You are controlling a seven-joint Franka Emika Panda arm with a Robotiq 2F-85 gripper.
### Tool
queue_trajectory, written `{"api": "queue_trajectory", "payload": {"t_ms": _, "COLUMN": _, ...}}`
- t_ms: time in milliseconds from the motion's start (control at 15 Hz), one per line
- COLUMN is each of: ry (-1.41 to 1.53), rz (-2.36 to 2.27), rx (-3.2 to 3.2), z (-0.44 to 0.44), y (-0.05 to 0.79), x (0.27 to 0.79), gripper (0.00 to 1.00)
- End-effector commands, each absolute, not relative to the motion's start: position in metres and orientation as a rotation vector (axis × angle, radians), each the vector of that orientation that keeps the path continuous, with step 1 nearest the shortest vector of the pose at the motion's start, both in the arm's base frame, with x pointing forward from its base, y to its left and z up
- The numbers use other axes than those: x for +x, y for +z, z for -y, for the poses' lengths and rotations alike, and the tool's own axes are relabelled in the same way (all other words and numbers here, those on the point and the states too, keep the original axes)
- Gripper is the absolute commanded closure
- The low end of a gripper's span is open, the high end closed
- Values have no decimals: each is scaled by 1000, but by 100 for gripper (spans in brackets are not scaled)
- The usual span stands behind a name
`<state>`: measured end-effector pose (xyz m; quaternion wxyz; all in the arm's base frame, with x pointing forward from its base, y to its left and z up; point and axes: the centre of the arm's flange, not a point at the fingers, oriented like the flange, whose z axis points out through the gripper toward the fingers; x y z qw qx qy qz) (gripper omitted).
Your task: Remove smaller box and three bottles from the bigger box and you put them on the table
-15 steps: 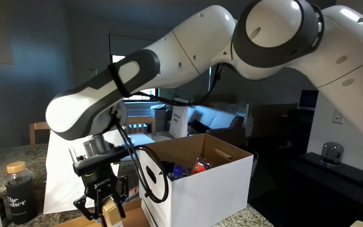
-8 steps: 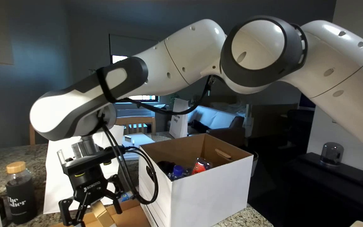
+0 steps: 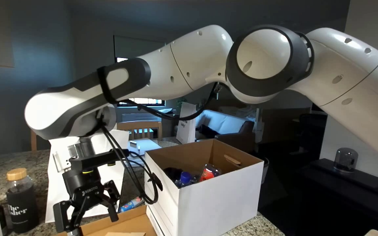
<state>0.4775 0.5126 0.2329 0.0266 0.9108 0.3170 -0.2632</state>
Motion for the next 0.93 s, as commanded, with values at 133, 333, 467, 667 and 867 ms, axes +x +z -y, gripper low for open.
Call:
{"api": "queue_trajectory", "payload": {"t_ms": 133, "ry": -786, "rz": -1084, "rx": 2876, "z": -500, "y": 254, "x": 487, "gripper": 0}}
{"api": "queue_trajectory", "payload": {"t_ms": 333, "ry": -696, "rz": -1042, "rx": 2962, "z": -486, "y": 262, "x": 496, "gripper": 0}}
{"api": "queue_trajectory", "payload": {"t_ms": 467, "ry": -548, "rz": -982, "rx": 3084, "z": -477, "y": 271, "x": 504, "gripper": 0}}
{"api": "queue_trajectory", "payload": {"t_ms": 667, "ry": -426, "rz": -886, "rx": 3185, "z": -461, "y": 284, "x": 518, "gripper": 0}}
{"api": "queue_trajectory", "payload": {"t_ms": 867, "ry": -412, "rz": -800, "rx": 3205, "z": -439, "y": 296, "x": 526, "gripper": 0}}
